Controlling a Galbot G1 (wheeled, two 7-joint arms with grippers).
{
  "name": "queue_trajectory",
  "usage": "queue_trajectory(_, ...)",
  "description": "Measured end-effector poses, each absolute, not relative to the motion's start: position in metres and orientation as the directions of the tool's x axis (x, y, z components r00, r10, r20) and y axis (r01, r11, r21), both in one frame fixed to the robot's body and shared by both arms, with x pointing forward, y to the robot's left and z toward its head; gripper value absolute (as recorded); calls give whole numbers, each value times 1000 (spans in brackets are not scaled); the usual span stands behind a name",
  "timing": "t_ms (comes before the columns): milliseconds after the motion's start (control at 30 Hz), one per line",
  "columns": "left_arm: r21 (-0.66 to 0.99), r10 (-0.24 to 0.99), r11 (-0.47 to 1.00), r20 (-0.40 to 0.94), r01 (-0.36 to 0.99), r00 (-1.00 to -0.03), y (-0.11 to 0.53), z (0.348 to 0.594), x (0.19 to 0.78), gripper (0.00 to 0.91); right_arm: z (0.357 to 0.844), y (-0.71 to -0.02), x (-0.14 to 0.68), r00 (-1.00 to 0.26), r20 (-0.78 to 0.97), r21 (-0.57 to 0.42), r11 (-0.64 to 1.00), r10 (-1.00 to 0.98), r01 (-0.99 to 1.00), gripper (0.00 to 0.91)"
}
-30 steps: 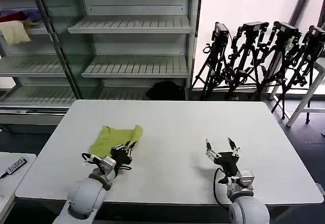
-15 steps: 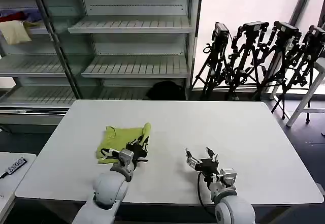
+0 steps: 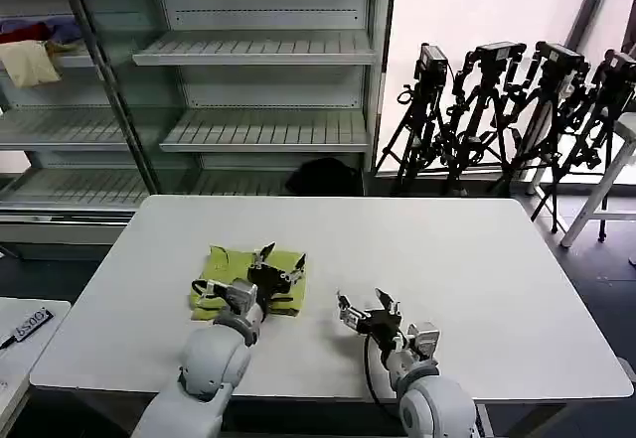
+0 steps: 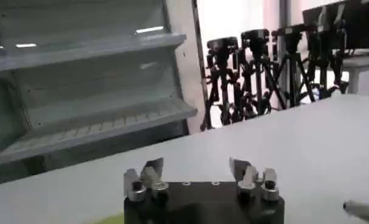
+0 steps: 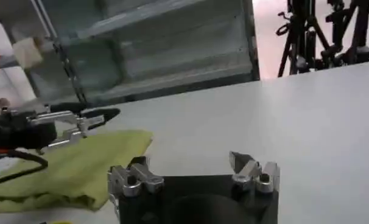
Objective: Fold and organize the clothes.
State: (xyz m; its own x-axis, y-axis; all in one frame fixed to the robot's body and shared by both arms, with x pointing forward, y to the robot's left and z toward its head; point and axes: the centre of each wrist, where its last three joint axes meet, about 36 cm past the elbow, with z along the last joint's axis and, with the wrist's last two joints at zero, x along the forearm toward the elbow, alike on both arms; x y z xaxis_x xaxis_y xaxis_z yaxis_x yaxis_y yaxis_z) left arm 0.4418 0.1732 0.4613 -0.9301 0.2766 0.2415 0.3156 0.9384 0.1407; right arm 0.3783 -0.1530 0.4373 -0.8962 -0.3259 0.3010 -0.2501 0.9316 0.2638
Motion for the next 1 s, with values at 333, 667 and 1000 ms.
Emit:
queue_trajectory(333,130,198,966,176,222,-964,239,478,439,907,432,-124,403,-870,316,355,897,-378,-261,907)
queue_trajectory(667,69,89,992,171,102,-981,327,472,429,907,429,-93,433,-849,340,426,871,-405,-245,907)
queue_trajectory(1000,15,52,998,190,56,-980,354,454,409,907,424,-76,452,-831,377,435,871,-409,-231,645)
